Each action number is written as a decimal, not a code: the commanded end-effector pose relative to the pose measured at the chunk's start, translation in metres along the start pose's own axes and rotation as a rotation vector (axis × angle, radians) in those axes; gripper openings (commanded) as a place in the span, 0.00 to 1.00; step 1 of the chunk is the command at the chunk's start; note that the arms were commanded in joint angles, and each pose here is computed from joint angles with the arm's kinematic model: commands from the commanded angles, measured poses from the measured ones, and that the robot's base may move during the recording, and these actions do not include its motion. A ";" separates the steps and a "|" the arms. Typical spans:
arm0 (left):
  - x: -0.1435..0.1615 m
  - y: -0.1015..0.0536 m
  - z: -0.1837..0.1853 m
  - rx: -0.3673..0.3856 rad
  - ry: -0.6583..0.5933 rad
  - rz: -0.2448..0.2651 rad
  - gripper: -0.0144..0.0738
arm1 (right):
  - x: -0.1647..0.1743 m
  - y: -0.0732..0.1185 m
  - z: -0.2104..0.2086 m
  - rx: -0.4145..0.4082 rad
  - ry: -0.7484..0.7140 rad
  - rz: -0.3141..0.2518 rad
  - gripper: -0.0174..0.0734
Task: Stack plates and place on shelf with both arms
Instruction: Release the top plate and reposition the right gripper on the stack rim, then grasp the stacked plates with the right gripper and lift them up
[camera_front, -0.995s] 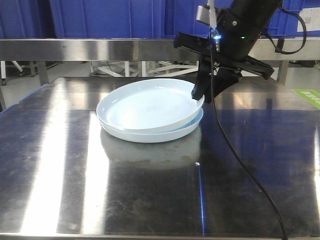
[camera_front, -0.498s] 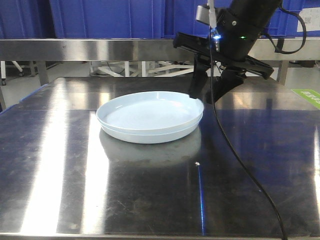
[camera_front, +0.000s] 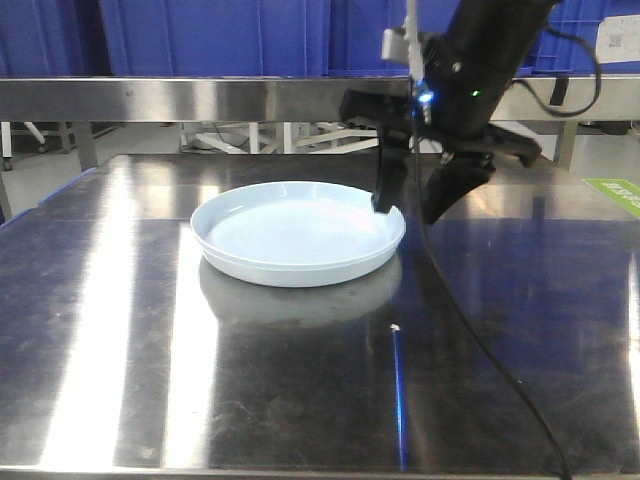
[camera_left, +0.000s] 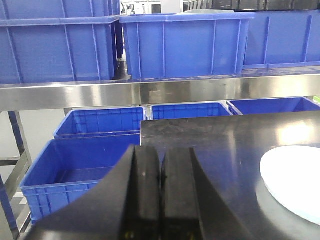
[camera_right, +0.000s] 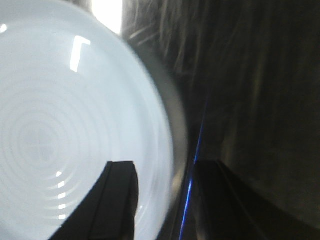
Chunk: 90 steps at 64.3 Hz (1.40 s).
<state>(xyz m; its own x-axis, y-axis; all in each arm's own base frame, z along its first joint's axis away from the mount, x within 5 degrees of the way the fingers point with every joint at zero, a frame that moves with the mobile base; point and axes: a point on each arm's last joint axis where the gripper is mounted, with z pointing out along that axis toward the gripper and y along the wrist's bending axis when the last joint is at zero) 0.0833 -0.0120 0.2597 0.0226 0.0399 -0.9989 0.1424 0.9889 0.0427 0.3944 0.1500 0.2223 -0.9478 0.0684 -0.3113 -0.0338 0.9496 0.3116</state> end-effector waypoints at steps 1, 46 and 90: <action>-0.017 0.002 0.000 -0.015 -0.110 -0.011 0.26 | -0.009 0.009 -0.023 -0.033 -0.091 -0.011 0.62; -0.017 0.002 0.000 -0.015 -0.110 -0.011 0.26 | -0.009 0.008 -0.011 -0.027 -0.089 -0.010 0.55; -0.017 0.002 0.000 -0.015 -0.110 -0.011 0.26 | -0.014 0.019 -0.081 -0.052 -0.307 -0.081 0.23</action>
<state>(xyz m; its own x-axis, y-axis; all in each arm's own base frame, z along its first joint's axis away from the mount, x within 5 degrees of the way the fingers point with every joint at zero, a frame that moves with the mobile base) 0.0833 -0.0120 0.2597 0.0226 0.0399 -0.9989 0.1424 0.9889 0.0427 0.3895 0.1474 0.2539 -0.9030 0.0671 -0.4244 -0.0721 0.9501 0.3036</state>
